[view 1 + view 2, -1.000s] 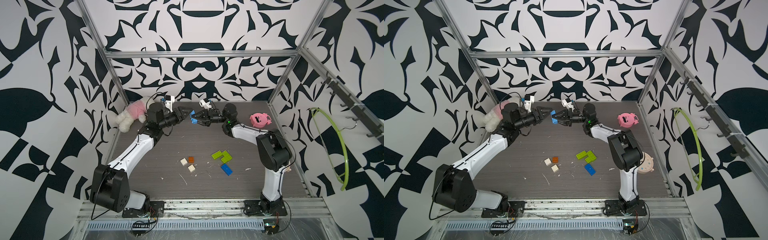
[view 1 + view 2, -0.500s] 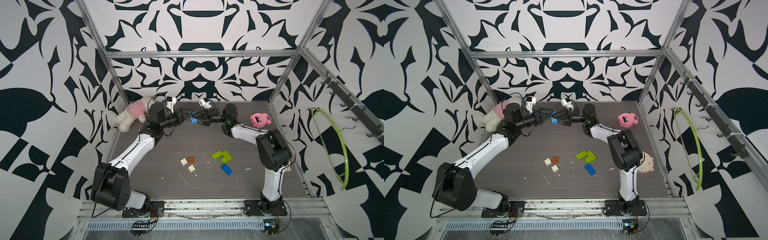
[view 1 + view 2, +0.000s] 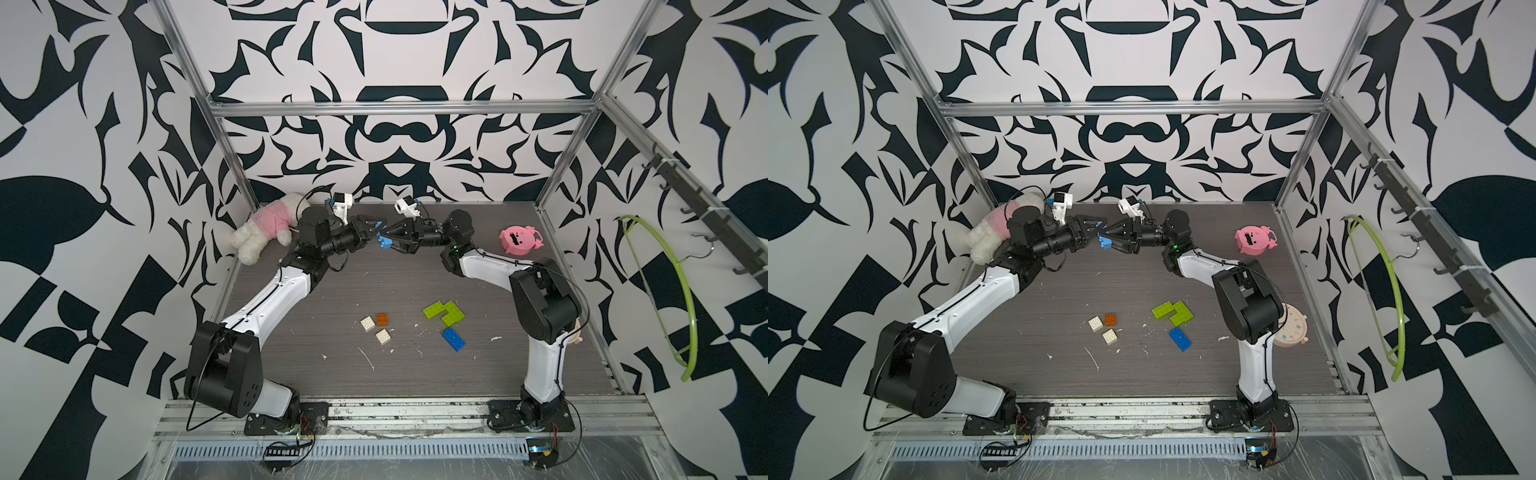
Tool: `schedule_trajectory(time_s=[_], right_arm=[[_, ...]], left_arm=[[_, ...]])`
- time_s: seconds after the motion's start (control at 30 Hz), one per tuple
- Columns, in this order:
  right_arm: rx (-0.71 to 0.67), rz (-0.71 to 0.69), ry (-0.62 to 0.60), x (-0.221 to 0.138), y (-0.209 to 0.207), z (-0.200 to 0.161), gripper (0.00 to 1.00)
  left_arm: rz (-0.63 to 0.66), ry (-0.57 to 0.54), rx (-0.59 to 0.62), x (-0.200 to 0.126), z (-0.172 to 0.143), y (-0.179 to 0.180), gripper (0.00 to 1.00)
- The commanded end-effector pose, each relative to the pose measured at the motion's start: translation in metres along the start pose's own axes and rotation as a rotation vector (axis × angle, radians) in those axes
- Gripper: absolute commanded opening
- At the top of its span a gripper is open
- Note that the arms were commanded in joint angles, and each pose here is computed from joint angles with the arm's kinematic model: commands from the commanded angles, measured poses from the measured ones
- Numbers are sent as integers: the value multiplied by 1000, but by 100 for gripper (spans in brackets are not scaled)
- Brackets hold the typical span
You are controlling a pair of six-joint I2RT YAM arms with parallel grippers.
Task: Assemble a heart with lego
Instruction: Pick up the lego brick from the center of the board, then place the lego brick at the center of the board.
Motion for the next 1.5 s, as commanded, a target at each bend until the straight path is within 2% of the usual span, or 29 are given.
schedule_trajectory(time_s=[0.0, 0.07, 0.13, 0.2, 0.27, 0.4, 0.53, 0.6, 0.7, 0.87, 0.93, 1.07, 1.17, 1.33, 1.47], right_arm=[[-62, -31, -91, -19, 4, 5, 62], [-36, -141, -174, -41, -16, 5, 65], [-31, -336, -250, -65, -34, -1, 66], [-63, -700, -305, -91, -47, -15, 67], [-128, -957, -341, -110, -48, -23, 67], [-175, -1105, -365, -128, -47, -38, 66], [-197, -1166, -327, -133, -47, -53, 65], [-198, -1195, -303, -135, -50, -61, 65], [-191, -1225, -264, -136, -60, -72, 65], [-157, -1276, -158, -129, -88, -84, 65], [-157, -1309, -108, -123, -98, -87, 65], [-200, -1376, -14, -108, -112, -88, 66], [-237, -1399, 44, -93, -117, -82, 66], [-289, -1402, 54, -67, -120, -67, 67], [-247, -1386, -63, -54, -129, -45, 67]], left_arm=[[83, 26, 26, -4, -3, 5, 0], [168, 41, 32, -6, -5, 12, 0], [306, 55, 26, -9, -8, 28, 1], [462, 103, 0, -6, -12, 50, 1], [587, 162, -9, 6, -22, 70, 1], [806, 317, -3, 47, -45, 114, 1], [901, 436, 14, 88, -64, 141, 2], [941, 467, 36, 105, -73, 148, 3], [936, 484, 18, 122, -84, 152, 7], [870, 519, -73, 138, -102, 167, 21], [841, 530, -97, 139, -107, 168, 34], [846, 504, -63, 131, -98, 158, 61], [833, 477, -48, 121, -85, 147, 70], [788, 371, -41, 88, -55, 126, 72], [779, 233, -63, 41, -33, 123, 71]])
Point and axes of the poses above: each gripper's point midway between its finger pads, its own x axis out along the fingers, its own y axis along the line the jaws close on, z = x × y, the point moved 7 cm from there along -x, back along the fingers, and after that the axes turned 6 degrees about x, right-handed, at the moved point
